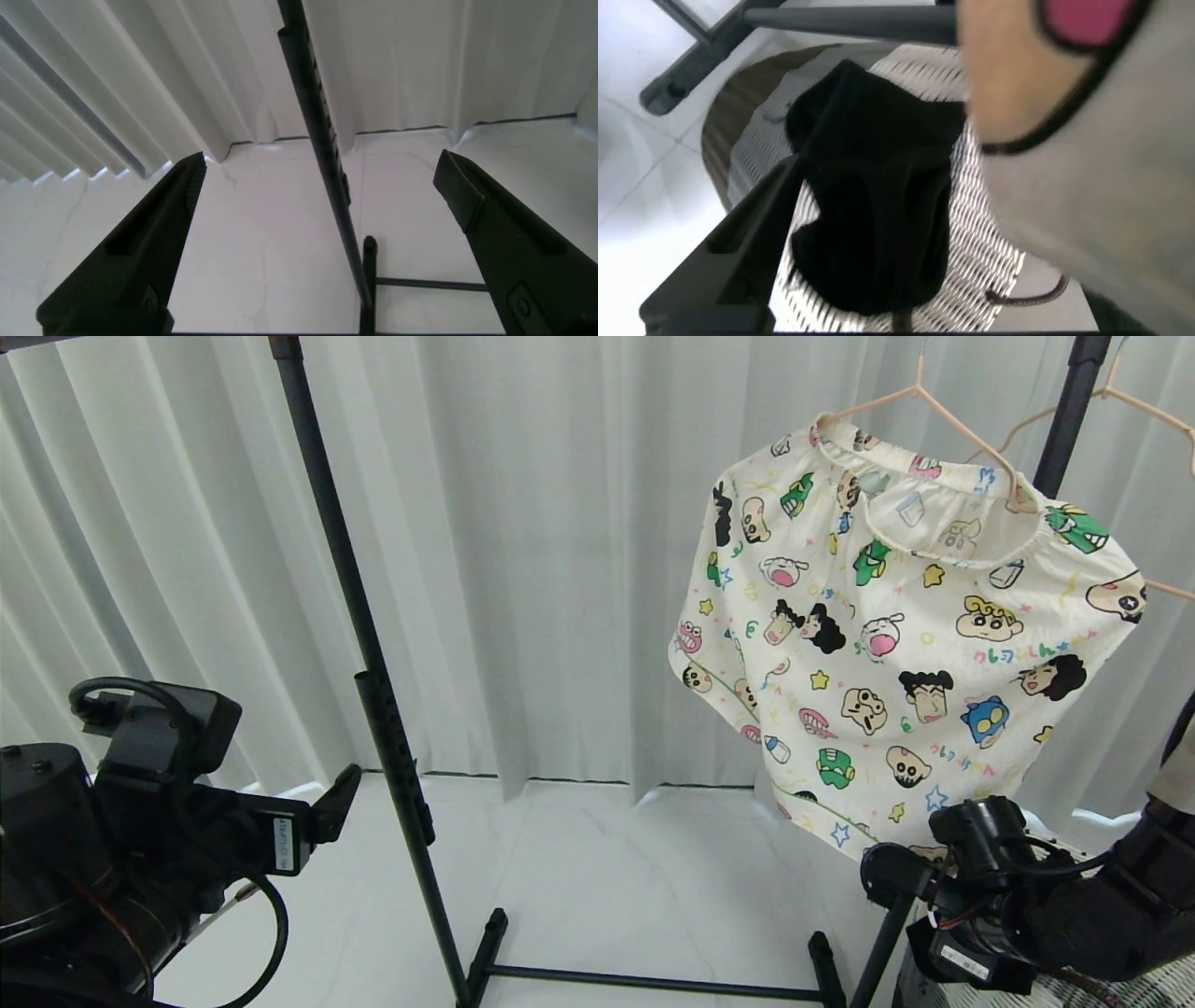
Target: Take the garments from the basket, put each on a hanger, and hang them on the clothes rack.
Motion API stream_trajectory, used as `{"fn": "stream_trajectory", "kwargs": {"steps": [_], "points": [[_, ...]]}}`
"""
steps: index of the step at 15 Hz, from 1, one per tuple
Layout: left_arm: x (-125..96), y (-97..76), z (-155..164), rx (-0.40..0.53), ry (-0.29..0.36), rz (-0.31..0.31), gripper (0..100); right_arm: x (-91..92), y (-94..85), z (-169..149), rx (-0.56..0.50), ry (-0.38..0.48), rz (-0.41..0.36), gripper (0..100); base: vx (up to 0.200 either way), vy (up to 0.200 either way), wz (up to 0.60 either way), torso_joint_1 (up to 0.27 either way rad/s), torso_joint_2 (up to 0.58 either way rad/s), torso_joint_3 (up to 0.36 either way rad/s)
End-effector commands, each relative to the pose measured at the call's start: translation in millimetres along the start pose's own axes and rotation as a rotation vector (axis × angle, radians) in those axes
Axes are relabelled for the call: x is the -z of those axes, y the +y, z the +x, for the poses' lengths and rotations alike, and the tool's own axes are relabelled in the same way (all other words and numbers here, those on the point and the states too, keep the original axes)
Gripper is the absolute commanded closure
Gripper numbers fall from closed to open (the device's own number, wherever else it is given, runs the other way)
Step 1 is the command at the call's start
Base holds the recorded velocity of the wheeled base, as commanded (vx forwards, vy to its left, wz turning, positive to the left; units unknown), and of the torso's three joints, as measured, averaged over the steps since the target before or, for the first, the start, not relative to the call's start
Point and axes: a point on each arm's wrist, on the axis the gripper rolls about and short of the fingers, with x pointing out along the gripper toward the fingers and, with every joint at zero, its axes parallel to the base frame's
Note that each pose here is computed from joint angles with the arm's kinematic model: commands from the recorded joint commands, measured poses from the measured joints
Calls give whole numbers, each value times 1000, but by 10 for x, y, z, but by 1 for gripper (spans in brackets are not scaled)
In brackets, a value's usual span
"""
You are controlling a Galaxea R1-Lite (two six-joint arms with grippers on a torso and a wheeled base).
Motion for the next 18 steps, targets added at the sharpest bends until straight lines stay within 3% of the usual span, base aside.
{"fn": "stream_trajectory", "kwargs": {"steps": [1, 6, 10, 15, 18], "points": [[-4, -3, 5, 0, -1, 1, 0, 1, 6, 36, -4, 9, -5, 100, 0, 0, 0, 0, 0, 0], [-15, -2, 4, -1, -5, 2, 0, -24, -14, -14, 33, 15, -7, 100, 0, 0, 0, 0, 0, 0], [-13, -4, 7, 1, -4, 1, 0, -171, 103, -352, 35, -114, -63, 100, 0, 0, 0, 0, 0, 0], [-13, -4, 7, 1, -4, -1, 0, -160, 304, -781, 40, -229, -143, 100, 0, 0, 0, 0, 0, 0], [9, -16, 24, 4, 9, 3, 0, -191, 333, -1065, 89, -319, -159, 100, 0, 0, 0, 0, 0, 0]]}}
